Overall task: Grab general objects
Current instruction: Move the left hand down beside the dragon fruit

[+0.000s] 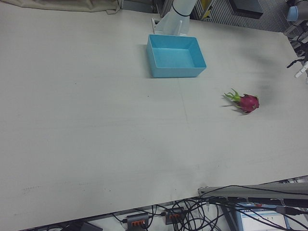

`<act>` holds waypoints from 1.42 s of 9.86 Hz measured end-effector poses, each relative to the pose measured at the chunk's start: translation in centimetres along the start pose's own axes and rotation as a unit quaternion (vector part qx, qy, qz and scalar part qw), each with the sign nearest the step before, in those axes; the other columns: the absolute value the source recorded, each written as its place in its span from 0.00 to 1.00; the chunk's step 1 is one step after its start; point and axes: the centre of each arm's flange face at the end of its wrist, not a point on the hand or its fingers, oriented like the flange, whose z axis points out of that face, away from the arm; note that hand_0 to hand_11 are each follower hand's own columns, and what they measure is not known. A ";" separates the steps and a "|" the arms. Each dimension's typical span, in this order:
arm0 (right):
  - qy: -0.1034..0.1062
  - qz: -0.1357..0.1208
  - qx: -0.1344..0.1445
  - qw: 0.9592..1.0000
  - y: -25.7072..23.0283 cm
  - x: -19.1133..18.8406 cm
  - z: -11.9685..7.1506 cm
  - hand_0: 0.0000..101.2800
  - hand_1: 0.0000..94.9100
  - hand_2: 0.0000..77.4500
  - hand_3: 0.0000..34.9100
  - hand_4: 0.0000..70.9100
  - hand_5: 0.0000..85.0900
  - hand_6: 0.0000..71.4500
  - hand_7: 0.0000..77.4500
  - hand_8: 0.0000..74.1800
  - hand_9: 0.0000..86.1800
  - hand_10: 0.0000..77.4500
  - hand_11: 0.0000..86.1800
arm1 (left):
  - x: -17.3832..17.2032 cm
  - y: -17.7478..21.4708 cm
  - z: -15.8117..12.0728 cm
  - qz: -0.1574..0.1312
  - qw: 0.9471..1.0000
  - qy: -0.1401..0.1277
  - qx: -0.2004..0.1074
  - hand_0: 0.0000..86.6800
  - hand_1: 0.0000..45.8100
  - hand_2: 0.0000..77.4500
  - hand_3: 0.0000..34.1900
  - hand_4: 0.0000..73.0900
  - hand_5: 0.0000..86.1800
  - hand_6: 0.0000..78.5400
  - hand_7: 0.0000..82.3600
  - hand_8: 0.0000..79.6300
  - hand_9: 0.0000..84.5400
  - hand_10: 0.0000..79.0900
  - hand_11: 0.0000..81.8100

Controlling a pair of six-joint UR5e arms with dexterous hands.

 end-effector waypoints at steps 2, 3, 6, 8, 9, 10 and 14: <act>0.000 0.000 0.000 1.000 0.0 0.0 0.0 0.00 0.06 0.02 0.00 0.00 0.01 0.00 0.00 0.00 0.01 0.00 0.01 | 0.5 1.2 0.8 -0.073 0.997 0.017 -0.034 0.92 0.00 0.34 0.88 0.00 0.11 0.01 0.11 0.01 0.01 0.01 0.01; 0.000 0.000 0.000 1.000 0.0 0.0 0.0 0.00 0.06 0.02 0.00 0.00 0.01 0.00 0.00 0.00 0.01 0.00 0.01 | 0.9 2.2 2.1 -0.097 0.993 0.029 -0.053 0.92 0.00 0.34 0.89 0.00 0.13 0.01 0.13 0.01 0.01 0.01 0.01; 0.000 0.000 0.000 1.000 0.0 0.0 0.0 0.00 0.06 0.02 0.00 0.00 0.01 0.00 0.00 0.00 0.01 0.00 0.01 | 3.2 9.1 10.7 -0.121 0.987 0.028 -0.104 0.93 0.00 0.38 0.87 0.00 0.06 0.01 0.13 0.01 0.01 0.01 0.01; 0.000 0.000 0.000 1.000 0.0 0.0 0.0 0.00 0.06 0.02 0.00 0.00 0.01 0.00 0.00 0.00 0.01 0.00 0.01 | 4.5 12.1 13.6 -0.124 0.986 0.028 -0.107 0.93 0.00 0.34 0.88 0.00 0.03 0.01 0.13 0.01 0.01 0.01 0.01; 0.000 0.000 0.000 1.000 0.0 0.0 0.0 0.00 0.06 0.02 0.00 0.00 0.01 0.00 0.00 0.00 0.01 0.00 0.01 | 4.8 12.6 14.2 -0.117 0.987 0.026 -0.103 0.93 0.00 0.34 0.88 0.00 0.03 0.01 0.10 0.02 0.01 0.01 0.01; 0.000 0.000 0.000 1.000 0.0 0.0 0.0 0.00 0.06 0.02 0.00 0.00 0.01 0.00 0.00 0.00 0.01 0.00 0.01 | 4.9 12.9 14.7 -0.107 0.989 0.018 -0.095 0.93 0.00 0.34 0.88 0.00 0.03 0.01 0.10 0.02 0.01 0.01 0.01; 0.000 0.000 0.000 1.000 0.0 0.0 0.0 0.00 0.06 0.02 0.00 0.00 0.01 0.00 0.00 0.00 0.01 0.00 0.01 | 1.5 13.0 16.1 -0.085 0.994 -0.029 -0.065 0.82 0.00 0.34 0.88 0.00 0.03 0.01 0.06 0.02 0.01 0.01 0.01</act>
